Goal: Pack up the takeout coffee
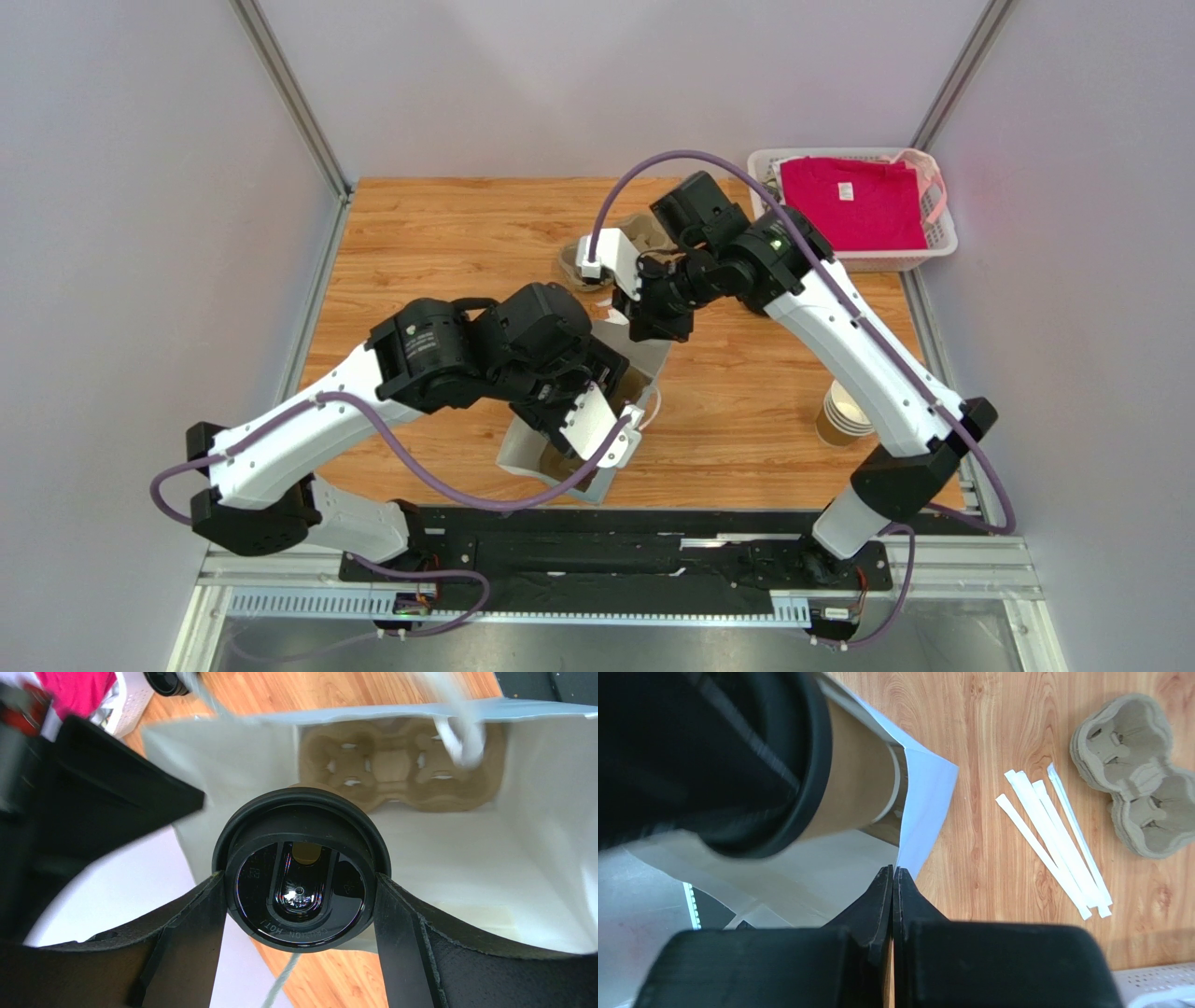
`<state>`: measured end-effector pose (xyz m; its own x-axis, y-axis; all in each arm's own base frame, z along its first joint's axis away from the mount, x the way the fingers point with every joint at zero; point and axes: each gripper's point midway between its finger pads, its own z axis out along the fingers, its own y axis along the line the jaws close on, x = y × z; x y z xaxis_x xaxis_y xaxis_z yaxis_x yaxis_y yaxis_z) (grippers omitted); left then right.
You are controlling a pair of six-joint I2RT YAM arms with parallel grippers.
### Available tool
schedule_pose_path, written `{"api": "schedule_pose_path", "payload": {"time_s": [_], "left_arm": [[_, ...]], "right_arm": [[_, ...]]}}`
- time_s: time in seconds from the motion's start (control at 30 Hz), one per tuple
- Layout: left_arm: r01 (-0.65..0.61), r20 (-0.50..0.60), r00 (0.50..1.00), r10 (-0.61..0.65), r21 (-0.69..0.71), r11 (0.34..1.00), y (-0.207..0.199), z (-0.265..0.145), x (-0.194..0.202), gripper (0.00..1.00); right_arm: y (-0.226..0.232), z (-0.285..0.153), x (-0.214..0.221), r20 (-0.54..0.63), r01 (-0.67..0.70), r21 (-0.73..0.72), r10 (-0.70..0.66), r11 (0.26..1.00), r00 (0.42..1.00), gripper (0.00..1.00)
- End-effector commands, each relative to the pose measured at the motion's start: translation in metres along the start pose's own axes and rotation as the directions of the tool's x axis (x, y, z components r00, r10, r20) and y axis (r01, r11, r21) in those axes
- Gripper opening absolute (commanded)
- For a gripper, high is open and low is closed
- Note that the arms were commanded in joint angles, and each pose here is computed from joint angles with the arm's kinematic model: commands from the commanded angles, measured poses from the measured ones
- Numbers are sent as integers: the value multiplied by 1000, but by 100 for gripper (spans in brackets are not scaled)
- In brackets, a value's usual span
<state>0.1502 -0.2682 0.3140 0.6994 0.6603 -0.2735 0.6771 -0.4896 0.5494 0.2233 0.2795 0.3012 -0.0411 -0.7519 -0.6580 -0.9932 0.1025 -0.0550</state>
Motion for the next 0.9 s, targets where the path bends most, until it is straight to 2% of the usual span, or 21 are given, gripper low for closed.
{"api": "schedule_pose_path", "payload": {"time_s": [0.0,0.13,0.23,0.37,0.63,0.87], "left_arm": [[5,25,1000,-3,-101,995,4,-17,-2,0],[9,39,999,-3,-165,986,6,-13,-6,0],[-29,18,999,33,-180,983,-5,-3,-4,0],[-54,11,998,57,-197,979,-15,4,-3,0],[-31,30,999,37,-184,983,-31,24,-3,0],[-27,79,996,32,-64,998,-60,38,-7,0]], "right_arm": [[19,-25,-3,32,78,28,-79,997,996,0],[28,-29,-9,64,139,61,-143,988,988,0],[32,-23,-8,42,183,71,-186,981,982,0],[35,-20,-17,72,219,113,-227,969,971,0],[32,-9,-19,94,136,144,-150,980,984,0],[42,-5,-6,50,35,98,-40,995,998,0]]}}
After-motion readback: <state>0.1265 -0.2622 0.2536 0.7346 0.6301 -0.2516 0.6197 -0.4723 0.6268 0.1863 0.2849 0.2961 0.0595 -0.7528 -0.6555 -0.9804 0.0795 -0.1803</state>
